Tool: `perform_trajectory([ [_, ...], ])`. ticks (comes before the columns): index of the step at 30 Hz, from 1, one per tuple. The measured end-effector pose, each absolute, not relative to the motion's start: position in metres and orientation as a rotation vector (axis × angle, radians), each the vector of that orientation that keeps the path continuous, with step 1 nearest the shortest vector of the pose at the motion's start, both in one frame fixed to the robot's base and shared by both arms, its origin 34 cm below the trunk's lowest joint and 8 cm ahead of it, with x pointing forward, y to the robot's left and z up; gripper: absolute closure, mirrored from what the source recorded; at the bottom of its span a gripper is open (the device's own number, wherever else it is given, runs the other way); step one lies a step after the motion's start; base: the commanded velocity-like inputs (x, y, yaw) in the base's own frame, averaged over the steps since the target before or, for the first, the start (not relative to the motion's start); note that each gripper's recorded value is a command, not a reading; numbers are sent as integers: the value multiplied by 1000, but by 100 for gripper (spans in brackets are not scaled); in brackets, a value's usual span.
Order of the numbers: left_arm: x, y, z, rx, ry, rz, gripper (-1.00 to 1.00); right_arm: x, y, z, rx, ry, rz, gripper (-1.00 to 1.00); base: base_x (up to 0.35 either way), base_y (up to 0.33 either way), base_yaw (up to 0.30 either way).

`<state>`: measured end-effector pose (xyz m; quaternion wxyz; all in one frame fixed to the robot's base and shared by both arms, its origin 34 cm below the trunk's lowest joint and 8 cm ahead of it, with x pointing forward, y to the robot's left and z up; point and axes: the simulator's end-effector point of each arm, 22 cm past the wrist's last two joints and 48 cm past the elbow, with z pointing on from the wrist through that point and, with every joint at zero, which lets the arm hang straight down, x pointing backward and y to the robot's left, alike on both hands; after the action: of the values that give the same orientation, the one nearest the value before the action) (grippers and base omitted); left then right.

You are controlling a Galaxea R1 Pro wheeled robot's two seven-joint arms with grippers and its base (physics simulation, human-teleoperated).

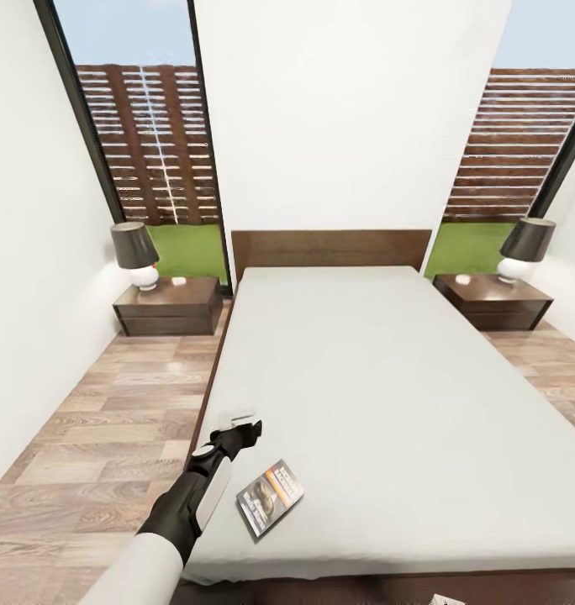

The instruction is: In the bedroom, move the book from the bed onto either nightstand, and place the two sandals side by side next to the bed.

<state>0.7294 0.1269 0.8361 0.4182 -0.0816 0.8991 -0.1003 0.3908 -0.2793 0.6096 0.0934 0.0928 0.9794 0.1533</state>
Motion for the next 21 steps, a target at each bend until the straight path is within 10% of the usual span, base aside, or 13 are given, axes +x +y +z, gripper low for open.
perform_trajectory([
  [21,725,121,818,-185,2287,-254,-100,389,-261,634,237,2816,839,-100,0,0,0],
])
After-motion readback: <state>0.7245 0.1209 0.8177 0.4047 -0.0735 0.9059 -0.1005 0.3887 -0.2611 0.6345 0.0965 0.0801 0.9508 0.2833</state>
